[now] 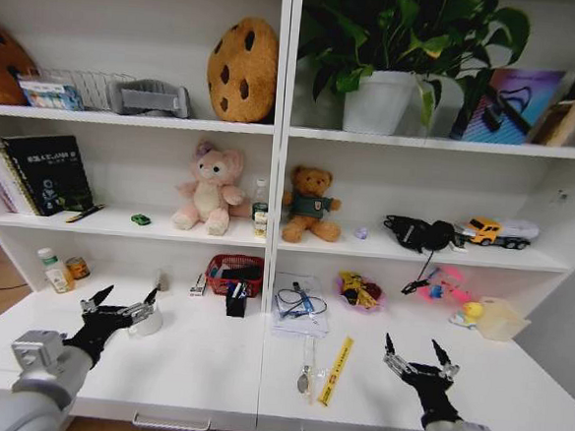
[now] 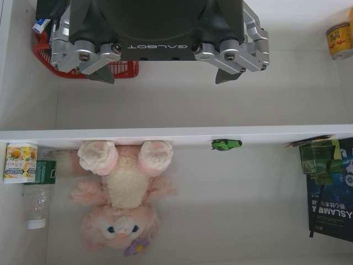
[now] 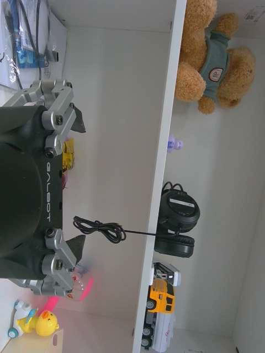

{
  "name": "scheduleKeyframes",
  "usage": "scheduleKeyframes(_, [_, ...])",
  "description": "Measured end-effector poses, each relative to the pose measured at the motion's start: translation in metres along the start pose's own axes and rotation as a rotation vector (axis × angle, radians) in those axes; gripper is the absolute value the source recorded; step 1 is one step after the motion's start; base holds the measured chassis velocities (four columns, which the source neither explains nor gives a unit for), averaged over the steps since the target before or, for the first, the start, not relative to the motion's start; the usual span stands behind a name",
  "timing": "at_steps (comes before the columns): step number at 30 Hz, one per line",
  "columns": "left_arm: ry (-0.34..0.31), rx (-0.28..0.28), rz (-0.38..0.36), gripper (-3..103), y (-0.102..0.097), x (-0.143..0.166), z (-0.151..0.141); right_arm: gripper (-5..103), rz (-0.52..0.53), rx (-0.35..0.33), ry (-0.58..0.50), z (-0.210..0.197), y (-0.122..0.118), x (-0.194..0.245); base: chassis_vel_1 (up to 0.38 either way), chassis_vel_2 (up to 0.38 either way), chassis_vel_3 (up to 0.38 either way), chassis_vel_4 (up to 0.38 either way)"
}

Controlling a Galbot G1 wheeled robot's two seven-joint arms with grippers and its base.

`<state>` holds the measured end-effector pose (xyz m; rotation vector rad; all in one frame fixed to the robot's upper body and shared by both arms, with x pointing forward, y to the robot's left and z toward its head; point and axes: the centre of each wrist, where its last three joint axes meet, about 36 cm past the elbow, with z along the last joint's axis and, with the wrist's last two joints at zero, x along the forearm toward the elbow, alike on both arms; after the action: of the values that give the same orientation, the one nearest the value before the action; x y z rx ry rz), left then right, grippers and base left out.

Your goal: Organize the objects on the table.

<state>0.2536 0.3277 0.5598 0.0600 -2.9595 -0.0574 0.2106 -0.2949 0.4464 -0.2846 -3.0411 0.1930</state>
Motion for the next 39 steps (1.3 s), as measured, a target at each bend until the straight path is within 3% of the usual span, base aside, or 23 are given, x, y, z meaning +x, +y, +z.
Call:
scheduleKeyframes(18, [0.000, 0.000, 0.000, 100, 0.0000, 0.0000, 0.0000, 100, -0.002, -0.002, 0.002, 0.0013, -0.0002, -0.0015, 0.039, 0.035, -0.034, -0.031])
scheduleKeyframes(39, [0.000, 0.000, 0.000, 100, 0.0000, 0.0000, 0.0000, 100, -0.004, -0.003, 0.004, 0.0018, -0.0001, -0.0017, 0.270, 0.272, -0.281, -0.267])
